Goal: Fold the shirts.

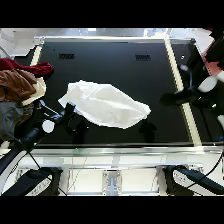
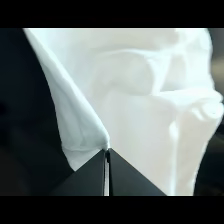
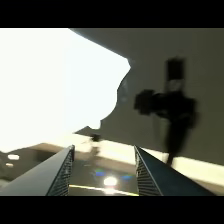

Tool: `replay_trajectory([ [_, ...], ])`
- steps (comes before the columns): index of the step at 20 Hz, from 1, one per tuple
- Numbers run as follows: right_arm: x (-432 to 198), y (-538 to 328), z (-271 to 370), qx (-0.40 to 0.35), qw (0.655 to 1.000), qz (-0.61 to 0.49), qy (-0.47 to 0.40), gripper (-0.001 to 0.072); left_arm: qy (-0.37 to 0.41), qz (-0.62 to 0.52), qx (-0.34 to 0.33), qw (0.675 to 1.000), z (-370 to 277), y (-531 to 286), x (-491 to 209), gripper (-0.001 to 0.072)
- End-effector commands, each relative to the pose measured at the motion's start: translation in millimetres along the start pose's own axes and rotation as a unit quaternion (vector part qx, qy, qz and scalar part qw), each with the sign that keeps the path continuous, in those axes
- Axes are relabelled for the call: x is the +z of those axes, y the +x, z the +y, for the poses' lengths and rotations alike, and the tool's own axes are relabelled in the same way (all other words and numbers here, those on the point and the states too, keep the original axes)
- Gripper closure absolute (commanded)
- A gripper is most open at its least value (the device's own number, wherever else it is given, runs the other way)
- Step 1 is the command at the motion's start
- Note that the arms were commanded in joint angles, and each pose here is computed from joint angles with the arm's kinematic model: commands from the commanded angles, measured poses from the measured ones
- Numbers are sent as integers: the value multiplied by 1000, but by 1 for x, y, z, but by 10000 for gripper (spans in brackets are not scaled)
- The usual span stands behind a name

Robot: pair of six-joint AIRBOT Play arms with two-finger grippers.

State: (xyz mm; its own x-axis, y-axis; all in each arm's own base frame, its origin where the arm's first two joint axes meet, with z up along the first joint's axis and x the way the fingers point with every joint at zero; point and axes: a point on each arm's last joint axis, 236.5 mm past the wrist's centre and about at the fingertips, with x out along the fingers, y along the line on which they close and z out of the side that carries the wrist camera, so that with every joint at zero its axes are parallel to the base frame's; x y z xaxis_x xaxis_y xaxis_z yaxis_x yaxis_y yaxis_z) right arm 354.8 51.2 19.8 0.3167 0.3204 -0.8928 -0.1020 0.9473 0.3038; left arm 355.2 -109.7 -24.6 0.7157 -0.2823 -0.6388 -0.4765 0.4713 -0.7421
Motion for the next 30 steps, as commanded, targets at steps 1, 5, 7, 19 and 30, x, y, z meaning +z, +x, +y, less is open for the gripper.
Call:
replay_trajectory([
  [1, -21, 56, -4, 32, 995, -36, 84, 273, 21, -15, -17, 1000, -11, -18, 13, 698],
  [5, -26, 72, 0, 53, 994, -25, 96, 270, 21, -2, -6, 1000, -5, -17, 8, 698],
  [7, -27, 82, 0, 61, 992, -19, 112, 260, 21, -2, -6, 1000, -5, -17, 8, 697],
  [19, 3, 119, 23, 158, 974, -57, 152, 697, 84, -9, -11, 996, -7, -17, 11, 698],
  [30, 31, -329, 186, 111, 872, -430, -205, 702, 407, -166, -216, 872, -227, -287, 42, 700],
])
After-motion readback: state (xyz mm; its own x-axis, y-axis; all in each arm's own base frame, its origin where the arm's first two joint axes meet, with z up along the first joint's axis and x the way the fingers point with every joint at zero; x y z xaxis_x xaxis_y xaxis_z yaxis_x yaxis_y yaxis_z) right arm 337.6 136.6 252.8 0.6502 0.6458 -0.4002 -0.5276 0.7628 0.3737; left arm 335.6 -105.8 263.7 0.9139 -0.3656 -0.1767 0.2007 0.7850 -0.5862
